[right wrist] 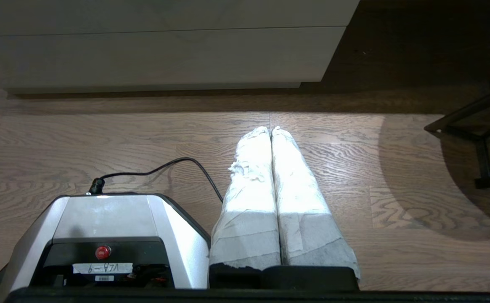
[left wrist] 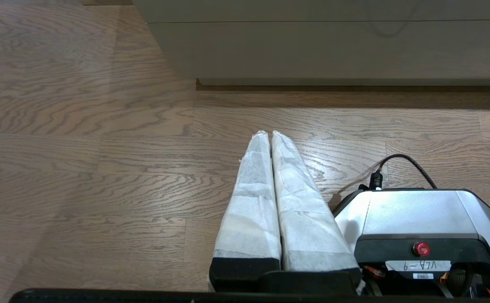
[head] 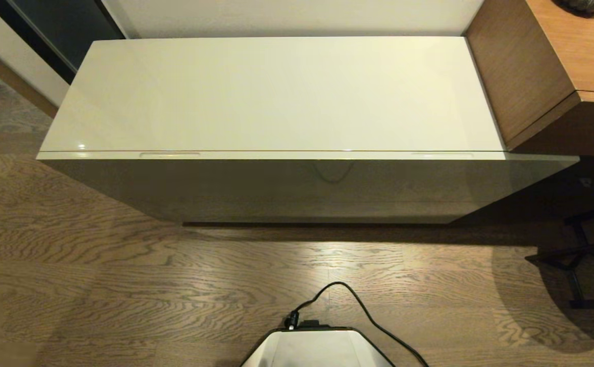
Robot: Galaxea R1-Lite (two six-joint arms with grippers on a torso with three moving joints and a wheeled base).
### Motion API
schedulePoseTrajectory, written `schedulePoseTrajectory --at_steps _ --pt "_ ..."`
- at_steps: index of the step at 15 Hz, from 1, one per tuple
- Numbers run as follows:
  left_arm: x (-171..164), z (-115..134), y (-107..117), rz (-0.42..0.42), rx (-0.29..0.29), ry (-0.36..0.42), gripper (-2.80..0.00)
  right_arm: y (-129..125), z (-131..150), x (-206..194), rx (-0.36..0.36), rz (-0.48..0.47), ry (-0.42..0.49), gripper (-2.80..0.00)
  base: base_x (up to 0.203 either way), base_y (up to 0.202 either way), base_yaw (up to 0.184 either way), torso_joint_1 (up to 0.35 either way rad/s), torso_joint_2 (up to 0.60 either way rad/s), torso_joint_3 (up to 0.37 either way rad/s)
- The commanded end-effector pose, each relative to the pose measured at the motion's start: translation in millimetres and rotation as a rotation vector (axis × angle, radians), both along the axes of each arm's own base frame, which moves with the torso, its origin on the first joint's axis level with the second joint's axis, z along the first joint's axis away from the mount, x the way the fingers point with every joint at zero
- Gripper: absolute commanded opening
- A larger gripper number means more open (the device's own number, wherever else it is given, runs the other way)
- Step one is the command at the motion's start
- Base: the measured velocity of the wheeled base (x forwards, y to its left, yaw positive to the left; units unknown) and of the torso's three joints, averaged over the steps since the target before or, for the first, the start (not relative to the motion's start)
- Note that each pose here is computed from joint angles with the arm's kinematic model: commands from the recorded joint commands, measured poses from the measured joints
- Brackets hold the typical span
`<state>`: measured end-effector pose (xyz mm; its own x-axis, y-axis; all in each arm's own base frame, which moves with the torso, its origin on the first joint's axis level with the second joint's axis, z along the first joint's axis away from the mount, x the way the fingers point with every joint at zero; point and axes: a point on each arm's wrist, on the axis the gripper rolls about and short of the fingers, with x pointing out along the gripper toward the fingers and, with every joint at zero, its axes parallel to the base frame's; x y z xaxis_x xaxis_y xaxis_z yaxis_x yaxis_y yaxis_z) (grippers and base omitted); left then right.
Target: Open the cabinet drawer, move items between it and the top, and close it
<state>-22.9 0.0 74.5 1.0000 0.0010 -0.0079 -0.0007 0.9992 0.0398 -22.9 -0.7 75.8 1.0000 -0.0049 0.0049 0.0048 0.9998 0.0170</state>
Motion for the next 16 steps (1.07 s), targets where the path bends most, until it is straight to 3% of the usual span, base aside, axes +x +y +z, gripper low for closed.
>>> schedulePoseTrajectory --at_steps 1,16 --pt "0.1 0.0 0.0 0.001 0.000 0.001 -2.80 0.0 -0.9 -1.2 0.000 0.000 -0.015 -2.80 0.000 0.000 0.000 0.000 0.00 0.000" --pt "0.1 0.0 0.0 0.001 0.000 0.001 -2.80 0.0 -0.7 -1.2 0.002 0.000 -0.017 -2.80 0.000 0.000 0.000 0.000 0.00 0.000"
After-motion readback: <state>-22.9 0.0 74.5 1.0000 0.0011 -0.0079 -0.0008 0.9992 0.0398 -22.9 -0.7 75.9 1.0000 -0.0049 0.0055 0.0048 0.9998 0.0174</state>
